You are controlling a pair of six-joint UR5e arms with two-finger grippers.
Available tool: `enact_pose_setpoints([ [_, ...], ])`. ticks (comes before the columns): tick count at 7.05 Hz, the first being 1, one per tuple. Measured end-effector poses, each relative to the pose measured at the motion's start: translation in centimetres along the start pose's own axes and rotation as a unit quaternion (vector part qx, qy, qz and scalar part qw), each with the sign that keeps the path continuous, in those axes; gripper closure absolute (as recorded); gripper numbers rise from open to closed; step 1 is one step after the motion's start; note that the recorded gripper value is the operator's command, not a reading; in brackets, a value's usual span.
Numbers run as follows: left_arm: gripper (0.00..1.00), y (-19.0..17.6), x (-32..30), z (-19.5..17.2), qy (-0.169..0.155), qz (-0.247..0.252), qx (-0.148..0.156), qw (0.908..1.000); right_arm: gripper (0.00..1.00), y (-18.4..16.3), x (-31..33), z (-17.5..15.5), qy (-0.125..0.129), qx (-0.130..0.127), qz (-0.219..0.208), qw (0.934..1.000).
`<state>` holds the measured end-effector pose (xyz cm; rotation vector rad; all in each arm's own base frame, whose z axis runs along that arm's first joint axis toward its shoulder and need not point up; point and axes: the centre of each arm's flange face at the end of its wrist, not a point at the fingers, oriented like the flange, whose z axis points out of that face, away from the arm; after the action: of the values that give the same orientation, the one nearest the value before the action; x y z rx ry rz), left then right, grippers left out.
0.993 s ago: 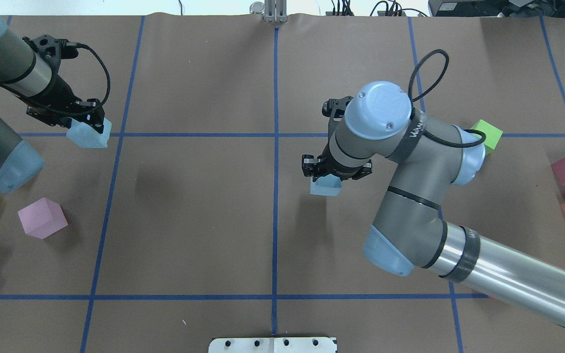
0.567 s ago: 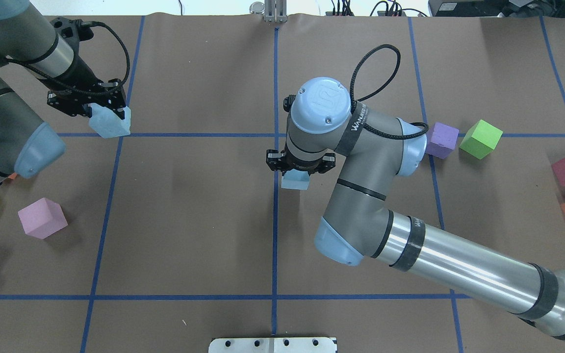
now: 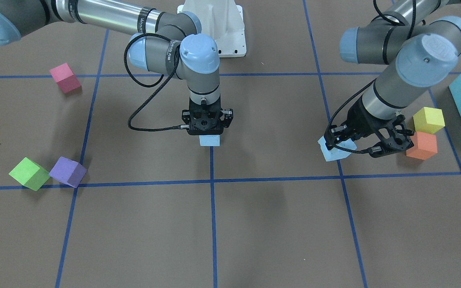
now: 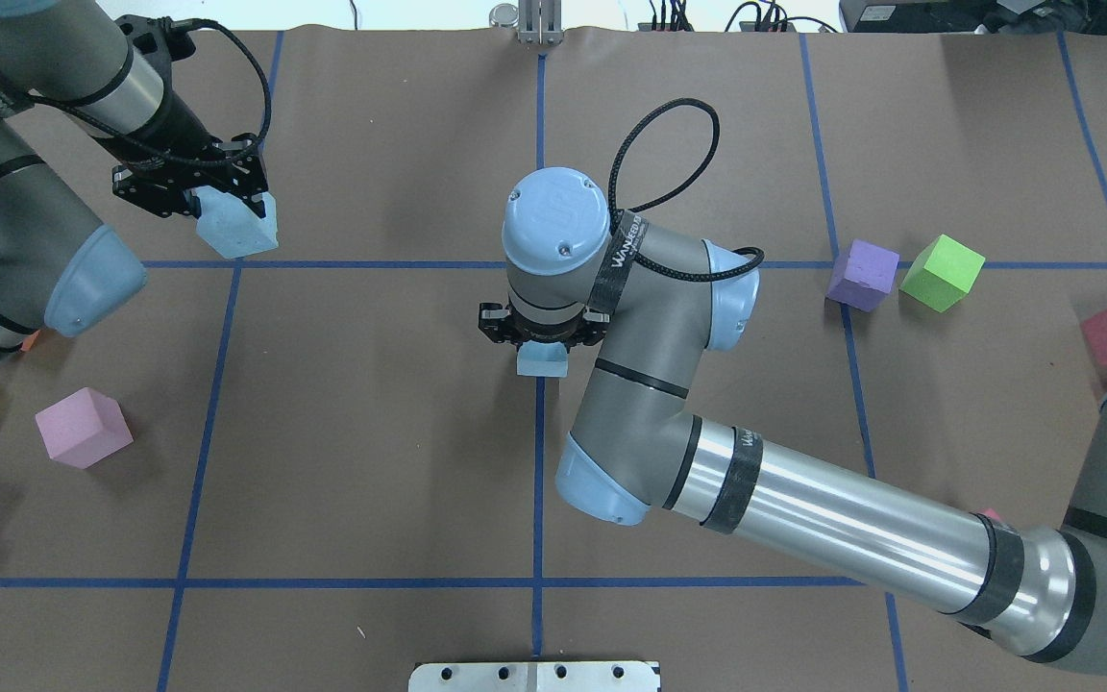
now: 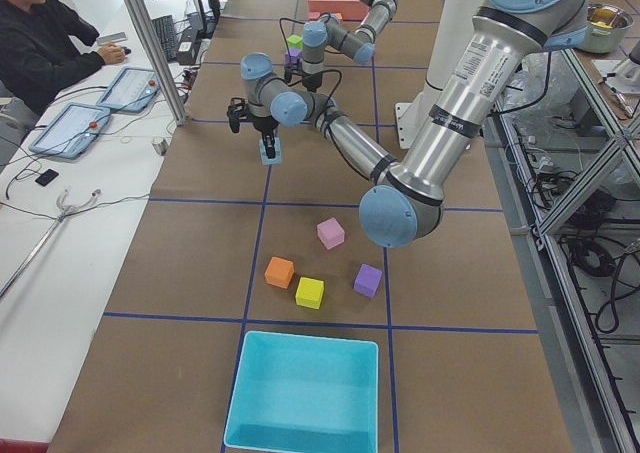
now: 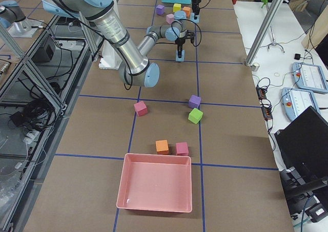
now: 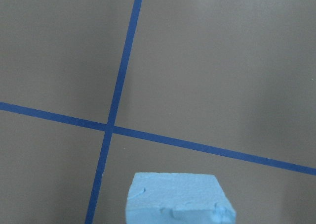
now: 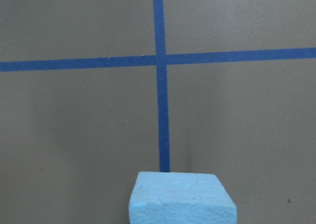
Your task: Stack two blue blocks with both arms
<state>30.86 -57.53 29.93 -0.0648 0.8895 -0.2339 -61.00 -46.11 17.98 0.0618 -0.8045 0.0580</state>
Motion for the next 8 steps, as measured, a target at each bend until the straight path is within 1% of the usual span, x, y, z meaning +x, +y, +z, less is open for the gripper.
enact_pose_setpoints([
  [1, 0.57, 0.0, 0.6, -0.3, 0.0, -0.005, -0.001, 1.0, 0.55, 0.1, -0.1, 0.6, 0.003, -0.002, -0.001, 1.0],
  [3, 0.57, 0.2, 1.9, -1.0, 0.004, -0.019, 0.0, 0.9998, 0.53, 0.1, -0.2, 1.1, 0.003, -0.001, -0.002, 1.0],
  [5, 0.57, 1.1, 3.7, -0.8, 0.009, -0.032, -0.005, 0.9994, 0.11, 0.1, -0.3, 1.1, 0.001, -0.001, -0.002, 1.0],
  [6, 0.57, 1.5, 4.7, -0.8, 0.012, -0.04, -0.007, 0.9991, 0.0, 0.1, -0.4, 1.0, 0.0, -0.001, -0.004, 1.0],
  [8, 0.57, 2.2, 6.8, -0.9, 0.018, -0.051, -0.01, 0.9985, 0.0, -0.7, -0.3, 0.1, -0.007, 0.0, -0.002, 1.0],
])
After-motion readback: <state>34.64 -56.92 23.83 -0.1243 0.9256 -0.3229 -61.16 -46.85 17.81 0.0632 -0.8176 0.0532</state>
